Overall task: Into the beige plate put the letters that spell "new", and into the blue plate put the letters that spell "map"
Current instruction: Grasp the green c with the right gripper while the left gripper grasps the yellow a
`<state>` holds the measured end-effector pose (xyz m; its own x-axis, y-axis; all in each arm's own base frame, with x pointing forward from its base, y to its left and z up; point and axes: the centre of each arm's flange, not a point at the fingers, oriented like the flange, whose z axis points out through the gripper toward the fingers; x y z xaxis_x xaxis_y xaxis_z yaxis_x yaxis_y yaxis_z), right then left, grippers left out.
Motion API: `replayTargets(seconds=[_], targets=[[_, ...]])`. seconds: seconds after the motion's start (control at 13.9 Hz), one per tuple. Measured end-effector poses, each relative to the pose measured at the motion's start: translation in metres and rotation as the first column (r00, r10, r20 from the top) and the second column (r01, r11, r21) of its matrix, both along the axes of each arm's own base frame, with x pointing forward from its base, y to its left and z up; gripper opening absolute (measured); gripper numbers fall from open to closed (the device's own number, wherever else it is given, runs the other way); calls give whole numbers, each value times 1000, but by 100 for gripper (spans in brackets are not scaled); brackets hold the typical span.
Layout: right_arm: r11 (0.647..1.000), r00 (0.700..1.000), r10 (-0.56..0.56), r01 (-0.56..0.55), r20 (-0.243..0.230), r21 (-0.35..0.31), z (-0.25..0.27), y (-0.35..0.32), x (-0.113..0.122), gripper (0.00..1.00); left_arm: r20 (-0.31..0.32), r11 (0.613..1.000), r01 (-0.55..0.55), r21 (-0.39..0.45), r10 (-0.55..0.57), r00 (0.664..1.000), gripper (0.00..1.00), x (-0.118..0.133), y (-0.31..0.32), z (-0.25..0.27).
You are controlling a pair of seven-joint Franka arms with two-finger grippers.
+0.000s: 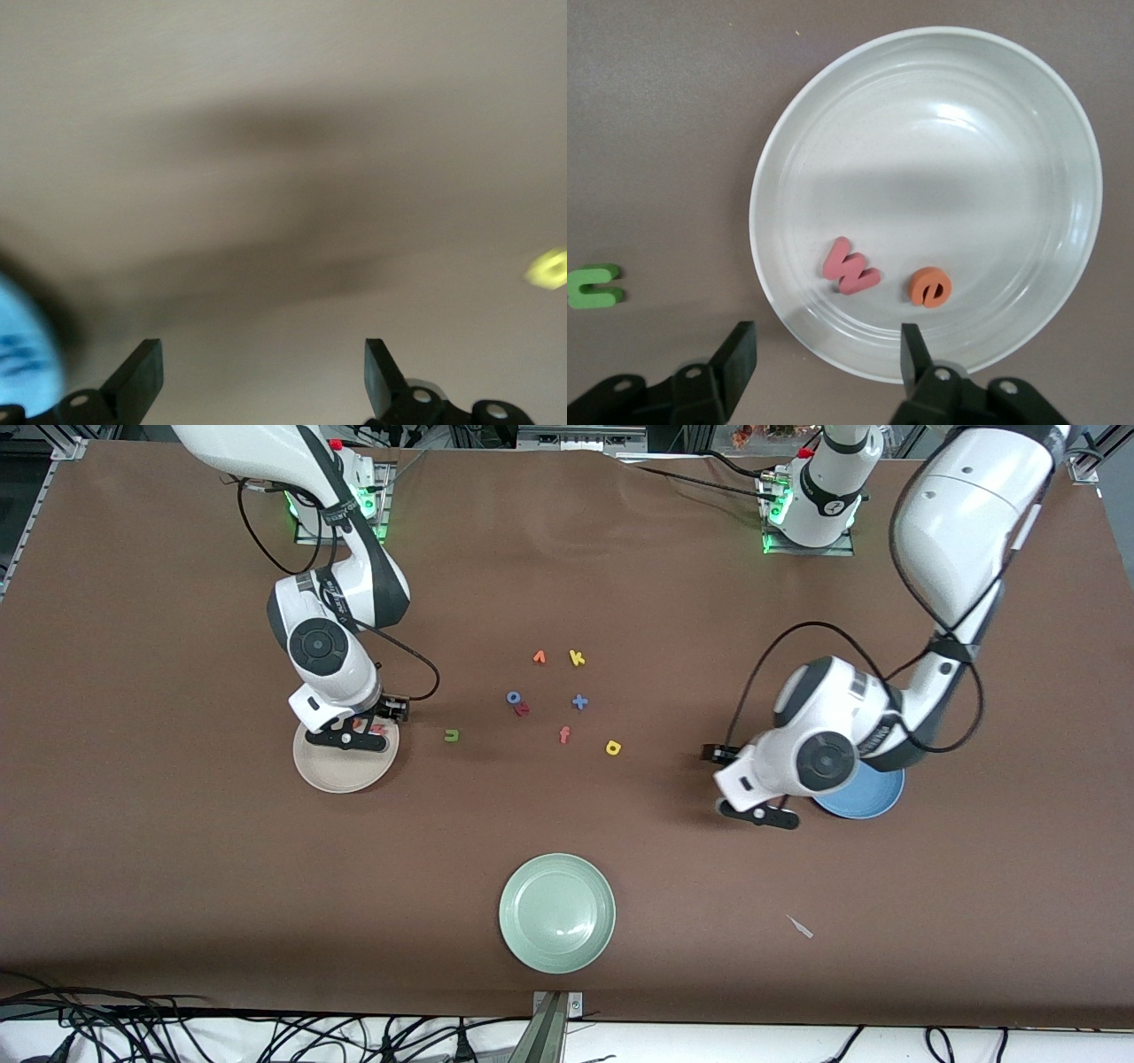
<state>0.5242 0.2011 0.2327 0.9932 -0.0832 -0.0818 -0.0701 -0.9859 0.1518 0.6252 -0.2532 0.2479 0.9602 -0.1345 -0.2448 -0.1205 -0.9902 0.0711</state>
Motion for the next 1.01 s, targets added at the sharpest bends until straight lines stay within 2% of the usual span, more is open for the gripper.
replayTargets(seconds=[0.22,0.43,0.57,0.79,0.93,1.01], targets=[[998,999,-43,42,10,44,7,18,0,76,70,995,-97,-18,98,993,100,-25,-79,0],[993,997,-73,69,39,91,20,59,2,76,91,985,-165,-42,168,981,100,-46,-128,-15],[992,994,-91,85,56,98,20,85,5,76,89,982,-189,-15,190,978,100,-55,-139,-34],[991,992,-91,82,86,109,2,114,8,76,120,977,-206,45,200,973,99,-61,-147,-57],[991,991,-85,74,100,114,-15,119,8,76,130,975,-217,52,209,969,97,-61,-154,-61],[991,991,-85,74,99,112,-22,118,8,76,132,974,-222,51,214,968,93,-60,-156,-61]])
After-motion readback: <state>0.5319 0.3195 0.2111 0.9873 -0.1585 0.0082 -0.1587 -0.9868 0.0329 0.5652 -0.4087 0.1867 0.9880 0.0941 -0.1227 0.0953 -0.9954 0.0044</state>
